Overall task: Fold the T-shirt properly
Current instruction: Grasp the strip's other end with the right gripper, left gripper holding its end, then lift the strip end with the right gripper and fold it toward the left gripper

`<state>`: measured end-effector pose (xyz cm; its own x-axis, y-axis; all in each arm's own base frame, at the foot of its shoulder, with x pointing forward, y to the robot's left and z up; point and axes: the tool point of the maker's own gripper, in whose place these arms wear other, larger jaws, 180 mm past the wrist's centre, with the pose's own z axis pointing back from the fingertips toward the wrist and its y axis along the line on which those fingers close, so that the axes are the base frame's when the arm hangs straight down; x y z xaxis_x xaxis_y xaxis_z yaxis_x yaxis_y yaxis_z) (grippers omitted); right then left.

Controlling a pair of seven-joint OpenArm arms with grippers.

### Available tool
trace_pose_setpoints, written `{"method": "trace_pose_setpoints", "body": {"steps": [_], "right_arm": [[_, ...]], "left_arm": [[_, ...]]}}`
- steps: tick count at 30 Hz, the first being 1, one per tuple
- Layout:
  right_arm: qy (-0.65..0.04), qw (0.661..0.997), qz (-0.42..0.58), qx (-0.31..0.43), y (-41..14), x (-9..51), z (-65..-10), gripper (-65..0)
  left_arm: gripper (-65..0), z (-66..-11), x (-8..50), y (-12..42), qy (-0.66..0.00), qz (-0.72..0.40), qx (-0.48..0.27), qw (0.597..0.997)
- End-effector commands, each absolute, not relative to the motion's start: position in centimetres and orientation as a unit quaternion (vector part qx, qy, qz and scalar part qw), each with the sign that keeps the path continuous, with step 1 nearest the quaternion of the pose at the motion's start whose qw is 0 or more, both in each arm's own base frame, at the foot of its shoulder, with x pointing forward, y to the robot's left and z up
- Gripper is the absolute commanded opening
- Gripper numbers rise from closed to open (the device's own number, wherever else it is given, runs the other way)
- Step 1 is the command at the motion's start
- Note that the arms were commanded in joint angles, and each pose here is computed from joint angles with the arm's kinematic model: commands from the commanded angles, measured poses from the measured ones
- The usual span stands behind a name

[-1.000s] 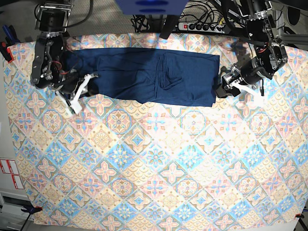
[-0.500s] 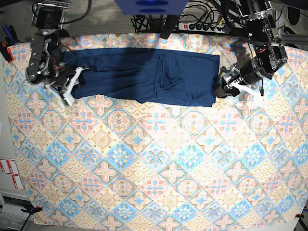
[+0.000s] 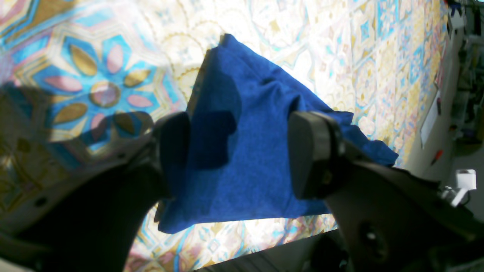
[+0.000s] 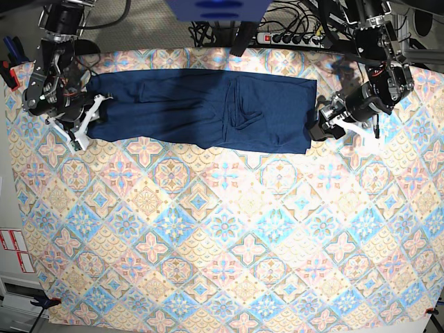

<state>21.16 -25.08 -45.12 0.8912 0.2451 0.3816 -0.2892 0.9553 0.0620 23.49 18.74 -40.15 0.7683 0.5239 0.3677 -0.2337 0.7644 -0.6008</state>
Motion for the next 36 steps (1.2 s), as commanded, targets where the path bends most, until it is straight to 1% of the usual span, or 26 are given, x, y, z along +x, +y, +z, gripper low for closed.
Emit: {"method": "trace_pose_setpoints", "body": {"steps": [1, 3, 5, 10, 13, 17, 22, 30, 36], "right_arm": [[-0.203, 0.968, 0.142, 0.051, -25.7, 22.0, -44.2, -39.7], [-0.198, 0.968, 0.143, 0.050, -25.7, 21.8, -44.3, -37.1], [-0.195, 0.969, 0.141, 0.052, -25.7, 21.7, -44.4, -36.4], [-0.177, 0.974, 0.130, 0.063, -25.7, 20.9, -45.6, -36.2], [-0.179, 0.974, 0.120, 0.070, -25.9, 22.0, -45.9, -36.2], [-0.160, 0.978, 0.103, 0.084, -25.9, 21.4, -47.2, -36.2], [-0.147, 0.984, 0.063, 0.085, -27.5, 20.2, -47.9, -36.2], [-0.130, 0.987, 0.048, 0.084, -28.2, 20.0, -47.8, -36.1], [-0.153, 0.977, 0.025, 0.147, -26.2, 20.4, -47.2, -36.4]], "left_arm": [[-25.8, -39.2, 24.2, 19.0, -0.285, 0.204, -0.274, 0.896], [-25.8, -39.2, 24.3, 18.9, -0.285, 0.204, -0.275, 0.895], [-25.8, -39.2, 24.3, 18.9, -0.285, 0.204, -0.275, 0.895], [-25.8, -39.2, 24.3, 18.9, -0.285, 0.205, -0.276, 0.895], [-25.8, -39.1, 24.3, 18.9, -0.285, 0.205, -0.277, 0.894], [-25.8, -39.2, 24.2, 18.9, -0.285, 0.205, -0.276, 0.895], [-25.8, -39.2, 24.2, 18.9, -0.285, 0.205, -0.276, 0.895], [-25.8, -39.2, 24.2, 18.9, -0.285, 0.205, -0.276, 0.895], [-25.8, -39.2, 24.2, 18.9, -0.285, 0.205, -0.276, 0.895]]}}
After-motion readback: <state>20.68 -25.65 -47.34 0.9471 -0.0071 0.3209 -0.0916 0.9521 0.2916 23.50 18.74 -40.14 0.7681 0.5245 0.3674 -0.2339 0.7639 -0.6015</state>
